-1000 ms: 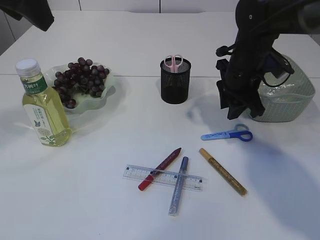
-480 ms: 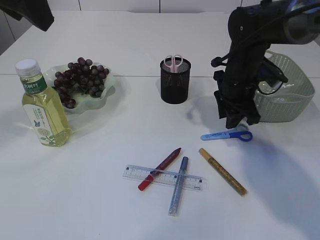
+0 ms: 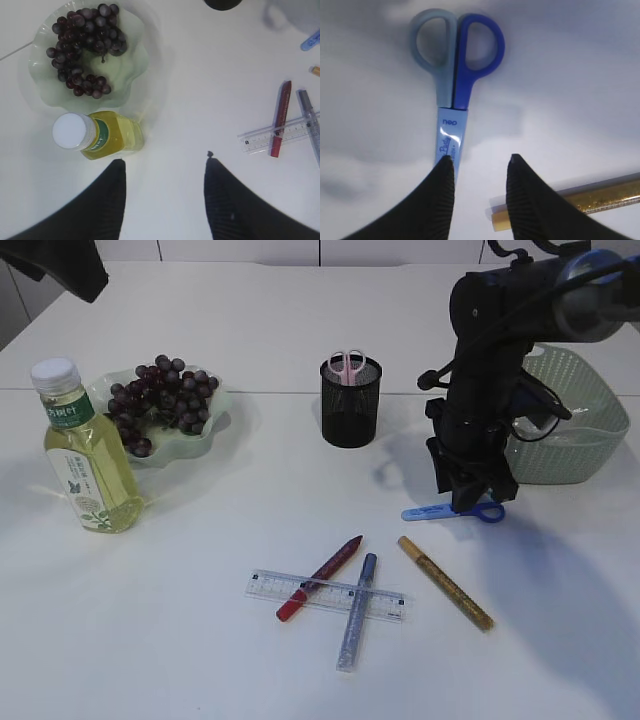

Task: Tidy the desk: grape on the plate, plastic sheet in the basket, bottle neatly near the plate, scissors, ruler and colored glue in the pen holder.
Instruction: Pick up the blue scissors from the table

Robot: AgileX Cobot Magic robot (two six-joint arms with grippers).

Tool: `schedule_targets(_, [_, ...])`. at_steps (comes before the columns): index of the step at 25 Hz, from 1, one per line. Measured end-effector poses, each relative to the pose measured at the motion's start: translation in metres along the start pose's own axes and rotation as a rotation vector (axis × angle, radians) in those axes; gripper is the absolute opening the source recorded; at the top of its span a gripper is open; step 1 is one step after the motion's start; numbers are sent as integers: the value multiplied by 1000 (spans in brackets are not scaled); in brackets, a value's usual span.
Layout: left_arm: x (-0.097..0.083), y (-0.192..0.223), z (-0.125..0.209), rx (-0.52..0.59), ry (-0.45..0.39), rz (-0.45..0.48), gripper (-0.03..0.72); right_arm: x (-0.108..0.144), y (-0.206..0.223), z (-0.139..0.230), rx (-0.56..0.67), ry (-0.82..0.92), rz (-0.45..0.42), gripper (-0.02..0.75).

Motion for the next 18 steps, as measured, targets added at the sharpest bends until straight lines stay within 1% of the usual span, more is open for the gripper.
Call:
schedule_targets(7, [0, 0, 0, 0, 0, 0, 371, 3, 1, -1, -3, -1, -16, 276])
schedule_targets(18, [0, 0, 0, 0, 0, 0, 371, 4, 4, -1, -3, 1, -16, 273])
Point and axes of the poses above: a point on each arm's last joint axis where the gripper is mounted, y pointing out along that axis toward the gripper, x along the wrist's bending axis when the last joint is at zero, z = x × y, the point moved 8 cm from there along y, pointing out along that axis toward the gripper, and after that the axes turned 7 degrees about -y, right-handed, at the moved point
